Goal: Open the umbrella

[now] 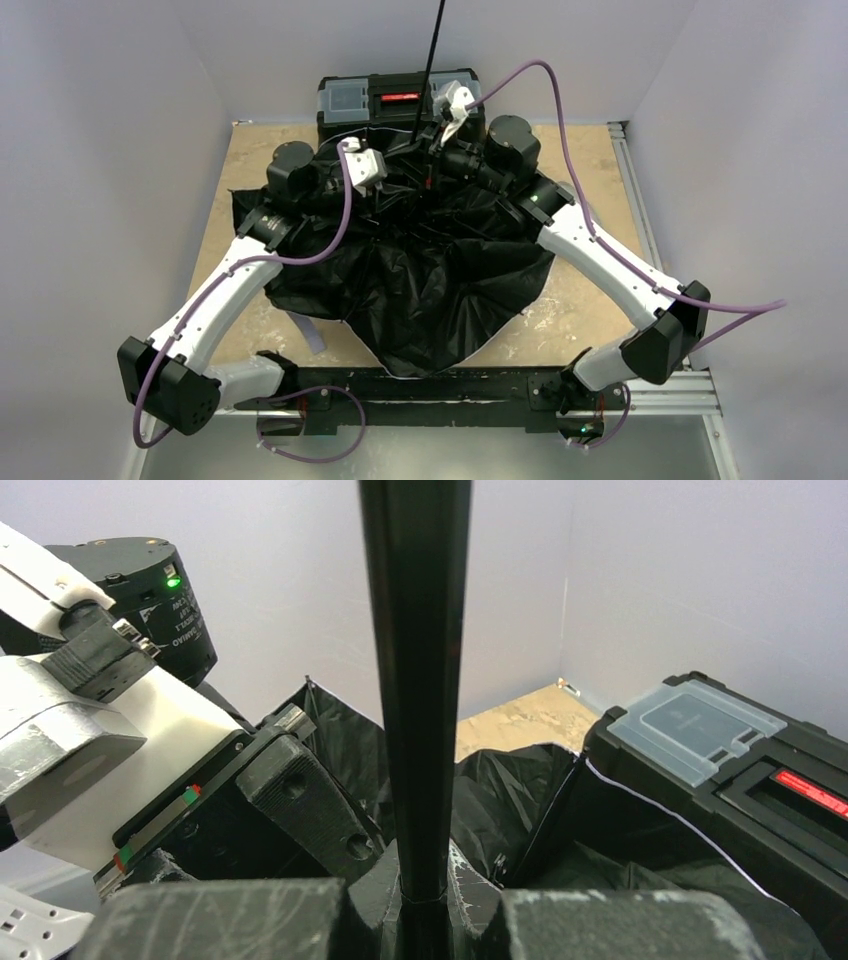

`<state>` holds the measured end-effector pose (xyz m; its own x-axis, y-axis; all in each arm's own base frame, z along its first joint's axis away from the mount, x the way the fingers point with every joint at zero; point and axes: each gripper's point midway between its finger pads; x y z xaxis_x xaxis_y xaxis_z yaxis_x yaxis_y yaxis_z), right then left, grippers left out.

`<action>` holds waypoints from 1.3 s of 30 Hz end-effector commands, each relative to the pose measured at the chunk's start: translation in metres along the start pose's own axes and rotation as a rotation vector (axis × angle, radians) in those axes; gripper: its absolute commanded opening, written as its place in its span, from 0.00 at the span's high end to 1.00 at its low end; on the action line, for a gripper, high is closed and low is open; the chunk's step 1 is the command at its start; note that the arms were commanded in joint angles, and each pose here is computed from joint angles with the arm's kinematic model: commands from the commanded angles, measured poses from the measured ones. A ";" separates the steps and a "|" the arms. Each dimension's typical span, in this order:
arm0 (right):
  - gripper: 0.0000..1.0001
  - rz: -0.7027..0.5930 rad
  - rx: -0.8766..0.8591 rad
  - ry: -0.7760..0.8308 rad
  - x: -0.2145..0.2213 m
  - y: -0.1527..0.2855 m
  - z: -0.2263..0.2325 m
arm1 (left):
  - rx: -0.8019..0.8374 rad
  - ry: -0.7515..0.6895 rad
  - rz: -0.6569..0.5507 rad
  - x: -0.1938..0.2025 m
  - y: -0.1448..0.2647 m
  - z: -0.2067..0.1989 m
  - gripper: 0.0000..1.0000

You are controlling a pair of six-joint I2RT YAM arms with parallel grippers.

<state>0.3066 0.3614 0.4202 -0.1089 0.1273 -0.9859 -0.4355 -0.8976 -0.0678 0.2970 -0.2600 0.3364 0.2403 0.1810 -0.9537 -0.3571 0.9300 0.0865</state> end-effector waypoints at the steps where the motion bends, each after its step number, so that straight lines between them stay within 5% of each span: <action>1: 1.00 -0.496 -0.121 0.176 -0.164 0.066 0.063 | -0.009 0.216 0.220 0.064 0.020 -0.014 0.83; 10: 1.00 -0.453 -0.133 0.071 -0.135 0.055 0.056 | -0.098 0.192 -0.055 -0.051 0.024 0.013 0.66; 32: 1.00 -0.306 -0.163 0.089 -0.088 0.035 0.055 | -0.067 0.170 -0.178 -0.124 0.028 0.008 0.52; 39: 1.00 -0.280 -0.162 0.088 -0.079 0.031 0.054 | -0.099 0.158 -0.173 -0.131 0.025 0.013 0.61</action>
<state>0.2637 0.3493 0.4821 0.0074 0.3059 -0.9520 -0.3220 -0.9006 -0.2919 0.2669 -0.2558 0.4488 0.1320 -0.0248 -0.9909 -0.3896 0.9179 -0.0748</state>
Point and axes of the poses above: each gripper's point midway between its finger pads, its own y axis back along the fingers, its own z axis along the line the jaws close on, x = y × z, and after that the axes turned 2 degrees about -y, right-handed
